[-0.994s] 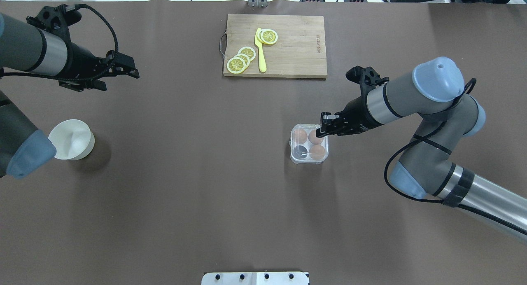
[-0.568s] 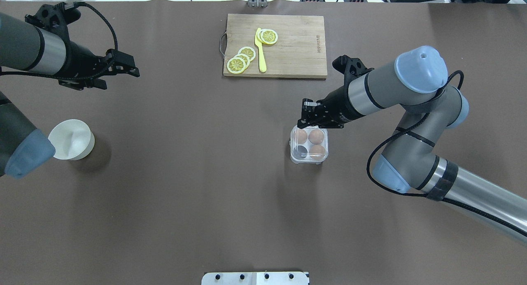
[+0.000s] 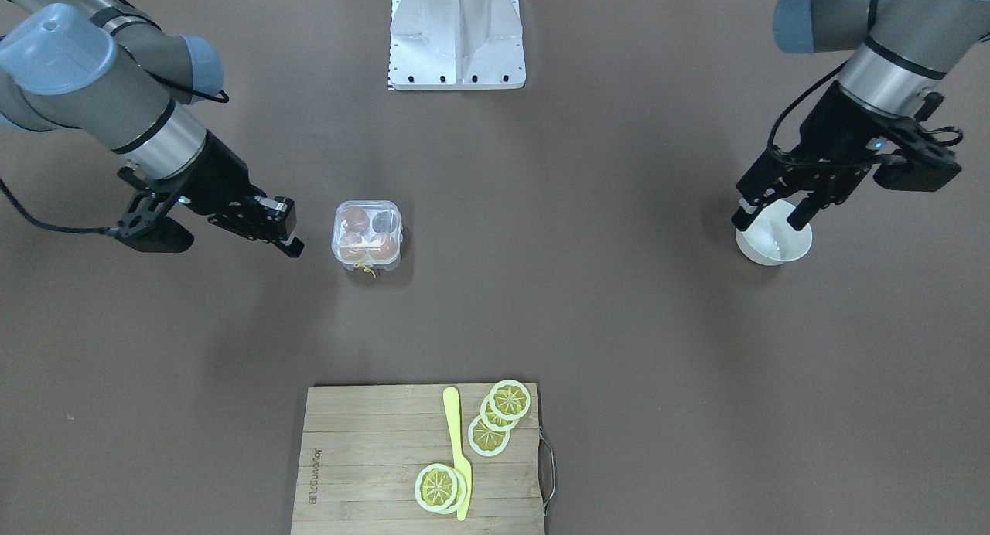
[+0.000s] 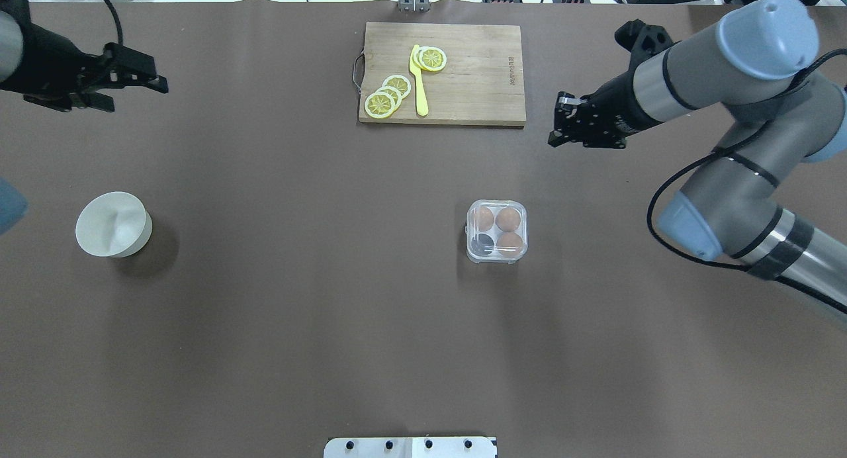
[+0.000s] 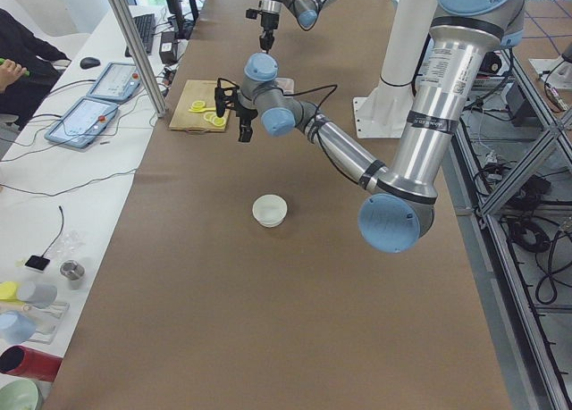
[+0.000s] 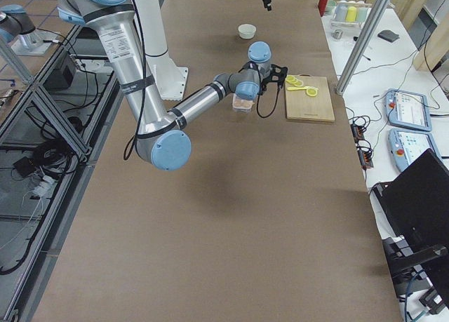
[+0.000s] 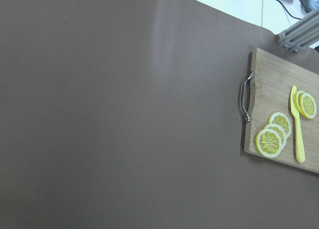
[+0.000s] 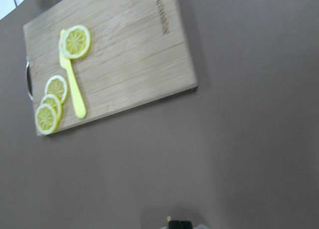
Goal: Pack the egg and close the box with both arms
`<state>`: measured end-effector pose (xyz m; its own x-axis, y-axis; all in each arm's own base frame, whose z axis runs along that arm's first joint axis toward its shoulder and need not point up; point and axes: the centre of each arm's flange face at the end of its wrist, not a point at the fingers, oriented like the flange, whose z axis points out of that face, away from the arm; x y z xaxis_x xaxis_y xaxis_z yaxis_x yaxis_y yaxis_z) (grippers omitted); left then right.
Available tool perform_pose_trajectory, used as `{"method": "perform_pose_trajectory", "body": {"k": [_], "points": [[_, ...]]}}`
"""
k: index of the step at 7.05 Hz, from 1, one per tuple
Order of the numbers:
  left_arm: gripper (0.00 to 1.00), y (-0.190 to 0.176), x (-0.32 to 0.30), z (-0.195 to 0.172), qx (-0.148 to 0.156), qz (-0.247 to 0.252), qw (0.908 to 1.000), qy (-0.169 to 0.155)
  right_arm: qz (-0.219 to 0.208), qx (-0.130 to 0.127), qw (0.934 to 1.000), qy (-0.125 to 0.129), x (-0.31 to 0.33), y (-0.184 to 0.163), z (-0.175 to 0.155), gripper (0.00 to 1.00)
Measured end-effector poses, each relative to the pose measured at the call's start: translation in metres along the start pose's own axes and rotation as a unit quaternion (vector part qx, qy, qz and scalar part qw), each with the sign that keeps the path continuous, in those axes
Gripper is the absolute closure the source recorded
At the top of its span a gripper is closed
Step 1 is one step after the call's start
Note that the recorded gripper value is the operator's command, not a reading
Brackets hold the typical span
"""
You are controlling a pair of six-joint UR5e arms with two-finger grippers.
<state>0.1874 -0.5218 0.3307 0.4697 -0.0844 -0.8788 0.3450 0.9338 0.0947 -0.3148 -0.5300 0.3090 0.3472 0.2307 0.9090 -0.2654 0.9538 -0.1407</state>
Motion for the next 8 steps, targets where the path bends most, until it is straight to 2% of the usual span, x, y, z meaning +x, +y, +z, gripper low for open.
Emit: {"method": "perform_pose_trajectory", "body": {"k": [1, 3, 5, 7, 8], "points": [[0.02, -0.007, -0.043, -0.013, 0.004, 0.033, 0.9993, -0.019, -0.02, -0.001, 0.9995, 0.026, 0.038, -0.03, -0.023, 0.0], [0.02, -0.02, -0.123, -0.043, 0.015, 0.056, 0.9968, -0.055, -0.063, 0.0, 0.9948, 0.08, 0.124, -0.078, -0.07, 0.0], [0.02, -0.046, -0.203, -0.076, 0.018, 0.107, 0.9909, -0.079, -0.114, -0.008, 0.9841, 0.136, 0.217, -0.105, -0.112, 0.0], [0.02, -0.065, -0.299, -0.105, -0.005, 0.143, 0.9857, -0.088, -0.153, -0.039, 0.9716, 0.177, 0.298, -0.118, -0.141, 0.0], [0.02, -0.06, -0.335, -0.113, -0.024, 0.129, 0.9884, -0.077, -0.16, -0.052, 0.968, 0.186, 0.327, -0.118, -0.148, 0.0]]}}
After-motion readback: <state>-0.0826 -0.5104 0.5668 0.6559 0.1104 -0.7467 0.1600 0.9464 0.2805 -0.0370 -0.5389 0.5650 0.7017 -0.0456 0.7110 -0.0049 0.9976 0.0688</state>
